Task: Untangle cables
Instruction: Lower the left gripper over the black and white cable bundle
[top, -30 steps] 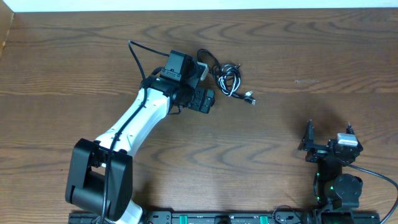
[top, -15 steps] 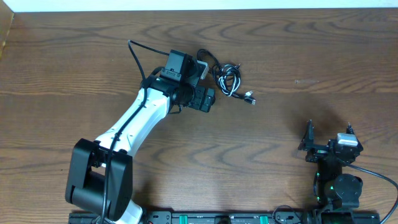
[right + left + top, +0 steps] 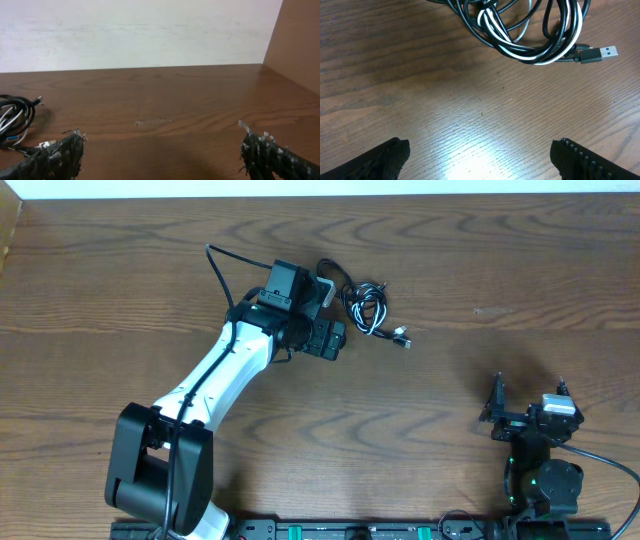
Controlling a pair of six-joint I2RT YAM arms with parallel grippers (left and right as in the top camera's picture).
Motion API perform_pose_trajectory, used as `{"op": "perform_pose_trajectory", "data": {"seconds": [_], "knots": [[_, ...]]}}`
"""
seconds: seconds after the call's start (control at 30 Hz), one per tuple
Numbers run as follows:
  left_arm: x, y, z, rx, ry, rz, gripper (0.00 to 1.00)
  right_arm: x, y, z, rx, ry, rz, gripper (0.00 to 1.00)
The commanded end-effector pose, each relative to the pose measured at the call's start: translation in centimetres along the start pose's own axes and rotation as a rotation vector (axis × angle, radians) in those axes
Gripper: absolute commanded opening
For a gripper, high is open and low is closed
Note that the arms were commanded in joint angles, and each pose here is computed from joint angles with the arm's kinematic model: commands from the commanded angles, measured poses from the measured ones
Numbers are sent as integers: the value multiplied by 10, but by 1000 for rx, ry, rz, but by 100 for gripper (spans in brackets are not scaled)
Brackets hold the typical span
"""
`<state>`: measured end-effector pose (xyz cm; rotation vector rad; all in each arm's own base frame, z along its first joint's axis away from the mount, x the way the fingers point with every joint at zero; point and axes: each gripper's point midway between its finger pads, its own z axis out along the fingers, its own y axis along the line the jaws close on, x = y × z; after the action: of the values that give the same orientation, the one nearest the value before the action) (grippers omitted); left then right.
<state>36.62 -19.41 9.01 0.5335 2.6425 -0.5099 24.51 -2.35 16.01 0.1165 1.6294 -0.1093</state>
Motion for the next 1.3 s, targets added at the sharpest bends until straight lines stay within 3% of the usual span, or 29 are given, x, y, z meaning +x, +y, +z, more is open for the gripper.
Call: {"op": "perform_pose_trajectory", "data": {"seconds": [0.0, 0.63, 1.03, 1.17, 1.27], "knots": [[-9, -4, -3, 16, -20, 6, 95, 0, 1, 0, -4, -2, -15, 99], [-4, -2, 1, 10, -9, 0, 95, 0, 1, 0, -4, -2, -15, 99], [-7, -1, 3, 6, -24, -117, 95, 0, 1, 0, -4, -1, -15, 99], [-13, 16, 13, -122, -54, -133, 95, 0, 1, 0, -4, -1, -15, 99], [-17, 14, 29, -130, -66, -102, 95, 0, 1, 0, -4, -1, -15, 99]]}}
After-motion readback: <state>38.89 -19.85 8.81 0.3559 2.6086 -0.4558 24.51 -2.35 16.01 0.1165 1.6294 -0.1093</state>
